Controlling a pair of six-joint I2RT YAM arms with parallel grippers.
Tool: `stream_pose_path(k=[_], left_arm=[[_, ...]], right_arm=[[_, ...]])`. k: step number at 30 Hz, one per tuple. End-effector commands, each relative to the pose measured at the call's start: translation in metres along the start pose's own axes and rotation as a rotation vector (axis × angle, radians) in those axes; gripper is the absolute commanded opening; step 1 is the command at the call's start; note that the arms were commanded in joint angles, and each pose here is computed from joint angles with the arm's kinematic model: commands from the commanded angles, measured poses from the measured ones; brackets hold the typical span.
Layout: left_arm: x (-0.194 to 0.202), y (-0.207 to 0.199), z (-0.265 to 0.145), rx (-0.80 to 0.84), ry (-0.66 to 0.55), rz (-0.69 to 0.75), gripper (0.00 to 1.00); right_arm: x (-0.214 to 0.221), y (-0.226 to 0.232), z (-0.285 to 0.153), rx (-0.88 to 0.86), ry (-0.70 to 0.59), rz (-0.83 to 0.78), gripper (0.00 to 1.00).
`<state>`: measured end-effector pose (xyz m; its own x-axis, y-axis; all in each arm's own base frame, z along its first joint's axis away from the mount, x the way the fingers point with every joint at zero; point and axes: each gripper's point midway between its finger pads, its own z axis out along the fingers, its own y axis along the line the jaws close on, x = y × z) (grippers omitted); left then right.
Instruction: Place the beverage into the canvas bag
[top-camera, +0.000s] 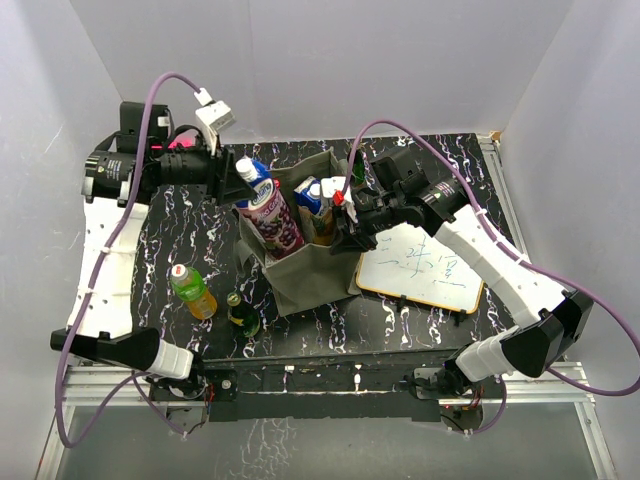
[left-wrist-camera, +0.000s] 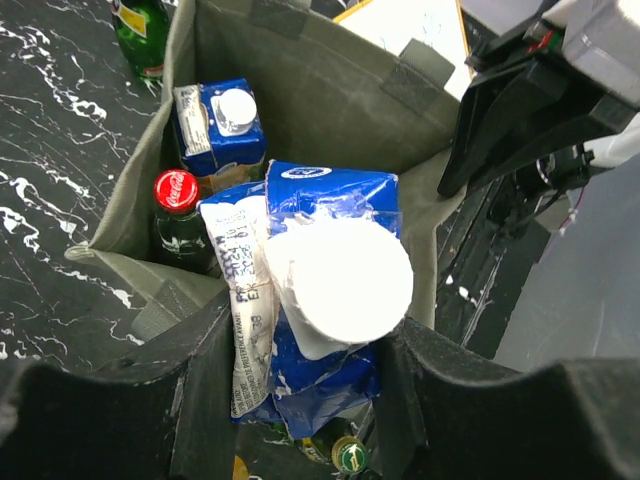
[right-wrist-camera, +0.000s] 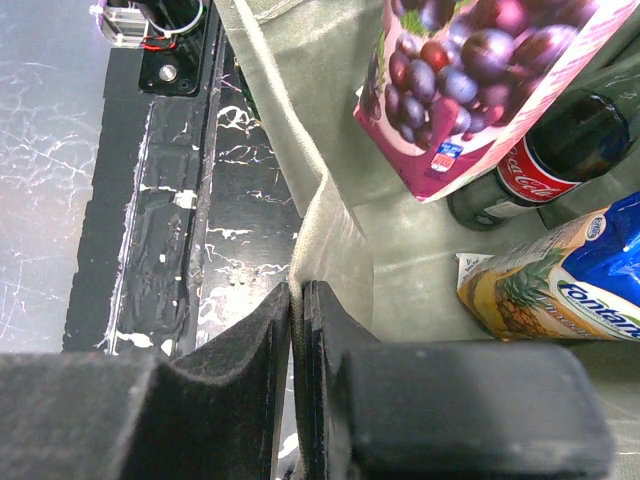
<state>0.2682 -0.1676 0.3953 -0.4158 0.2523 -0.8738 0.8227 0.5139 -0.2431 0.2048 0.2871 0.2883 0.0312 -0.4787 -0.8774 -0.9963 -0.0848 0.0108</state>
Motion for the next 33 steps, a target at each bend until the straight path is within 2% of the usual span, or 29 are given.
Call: stream_pose_path(k=[1, 11, 18, 33], left_arm=[[-0.029, -0.028, 0.001, 0.083, -0.101, 0.211, 0.00], [-0.017, -0.026, 0.051, 0.161, -0.030, 0.267, 0.00], [0.010, -0.022, 0.082, 0.170, 0.070, 0.352, 0.00], [0.047, -0.002, 0.101, 0.130, 0.124, 0.487, 0.00]], right_arm=[[-0.013, 0.007, -0.003, -0.018, -0.035, -0.016, 0.14], [-0.012, 0.005, -0.002, -0.010, -0.032, -0.007, 0.14], [-0.011, 0.003, 0.000, -0.011, -0.032, 0.000, 0.14], [-0.008, 0.001, 0.001, -0.003, -0.023, 0.011, 0.14]])
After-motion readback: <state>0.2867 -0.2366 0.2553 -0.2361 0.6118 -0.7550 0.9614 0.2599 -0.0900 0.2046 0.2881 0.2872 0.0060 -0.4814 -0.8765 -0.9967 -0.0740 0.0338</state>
